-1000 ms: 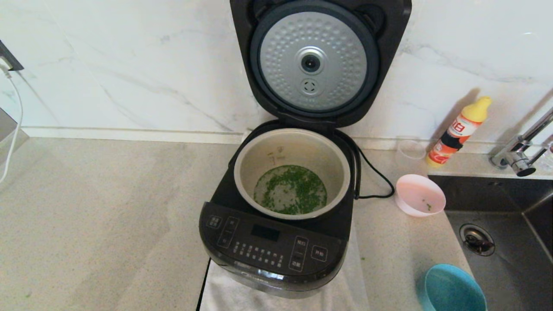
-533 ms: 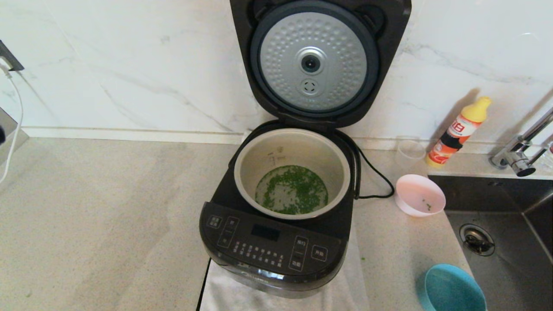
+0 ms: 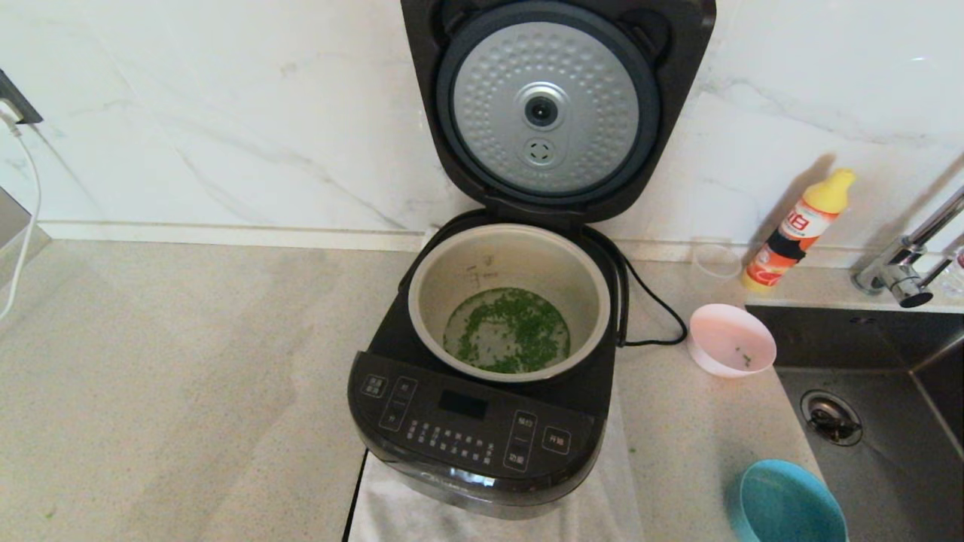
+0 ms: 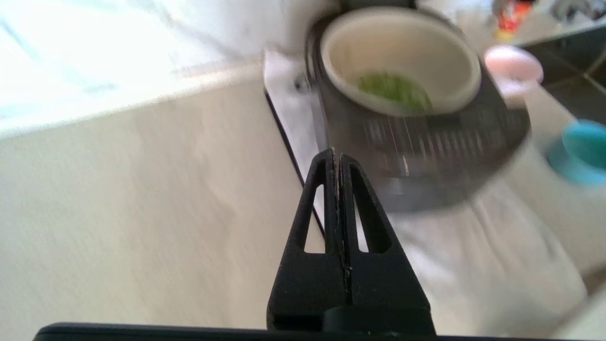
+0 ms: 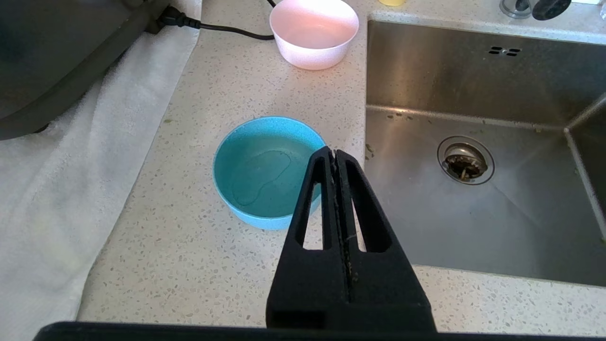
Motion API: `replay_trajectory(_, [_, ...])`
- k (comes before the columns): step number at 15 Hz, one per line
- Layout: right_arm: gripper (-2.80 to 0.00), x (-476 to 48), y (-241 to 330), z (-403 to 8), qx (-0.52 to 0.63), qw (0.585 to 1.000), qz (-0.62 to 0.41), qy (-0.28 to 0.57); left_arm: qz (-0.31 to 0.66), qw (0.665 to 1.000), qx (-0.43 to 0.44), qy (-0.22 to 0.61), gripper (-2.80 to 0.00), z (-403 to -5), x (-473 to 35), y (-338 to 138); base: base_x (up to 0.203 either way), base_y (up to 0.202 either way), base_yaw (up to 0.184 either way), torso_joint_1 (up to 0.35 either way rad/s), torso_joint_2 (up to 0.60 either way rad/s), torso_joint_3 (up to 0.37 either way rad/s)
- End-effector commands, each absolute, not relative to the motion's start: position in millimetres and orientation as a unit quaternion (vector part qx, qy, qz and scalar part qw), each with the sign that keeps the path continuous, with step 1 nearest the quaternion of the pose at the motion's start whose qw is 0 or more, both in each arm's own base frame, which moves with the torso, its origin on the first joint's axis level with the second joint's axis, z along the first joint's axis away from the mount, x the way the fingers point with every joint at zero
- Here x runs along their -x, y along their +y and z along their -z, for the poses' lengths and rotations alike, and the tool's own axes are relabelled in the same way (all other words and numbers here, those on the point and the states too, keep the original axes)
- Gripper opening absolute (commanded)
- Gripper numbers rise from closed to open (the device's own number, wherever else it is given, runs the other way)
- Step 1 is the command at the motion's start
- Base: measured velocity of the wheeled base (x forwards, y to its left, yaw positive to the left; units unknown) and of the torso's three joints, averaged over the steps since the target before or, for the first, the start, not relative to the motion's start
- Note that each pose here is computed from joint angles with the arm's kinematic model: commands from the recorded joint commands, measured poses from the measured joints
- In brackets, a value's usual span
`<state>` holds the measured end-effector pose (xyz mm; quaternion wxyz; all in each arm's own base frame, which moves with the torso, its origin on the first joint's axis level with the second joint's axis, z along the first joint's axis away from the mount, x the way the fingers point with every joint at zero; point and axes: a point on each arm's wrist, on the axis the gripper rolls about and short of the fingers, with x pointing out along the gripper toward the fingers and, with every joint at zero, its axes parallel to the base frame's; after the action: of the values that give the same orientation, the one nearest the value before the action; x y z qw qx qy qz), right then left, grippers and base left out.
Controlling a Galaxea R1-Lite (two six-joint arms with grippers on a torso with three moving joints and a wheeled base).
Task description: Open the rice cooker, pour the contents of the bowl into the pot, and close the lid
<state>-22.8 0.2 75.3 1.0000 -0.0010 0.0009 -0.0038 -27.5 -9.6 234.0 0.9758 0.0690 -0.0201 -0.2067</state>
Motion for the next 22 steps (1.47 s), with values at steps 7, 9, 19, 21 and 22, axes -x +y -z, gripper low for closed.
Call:
replay_trajectory(7, [-2.80,23,0,-75,0.001,1.000,0.004,0.002,0.088,0.996,-0.004,0.004,-2.80,-89,30,-3,0.000,0.000,0.000,0.000,0.00,0.000])
replay_trajectory(9, [-2.80,23,0,-75,0.002,1.000,0.004,0.002,0.043,0.999,0.017,0.008,-2.80,-81,26,-1,0.000,0.000,0.000,0.000,0.00,0.000])
replay_trajectory(19, [-2.80,23,0,-75,0.010,1.000,0.002,0.004,0.005,1.000,-0.003,0.007,-2.80,-76,24,0,0.000,0.000,0.000,0.000,0.00,0.000])
replay_trajectory(21, [-2.80,25,0,-78,0.011,1.000,0.006,0.007,0.005,1.000,-0.003,0.007,-2.80,-76,24,0,0.000,0.000,0.000,0.000,0.00,0.000])
replay_trajectory(22, [-2.80,27,0,-90,0.011,1.000,0.006,-0.004,0.005,1.000,-0.002,0.007,-2.80,-76,24,0,0.000,0.000,0.000,0.000,0.00,0.000])
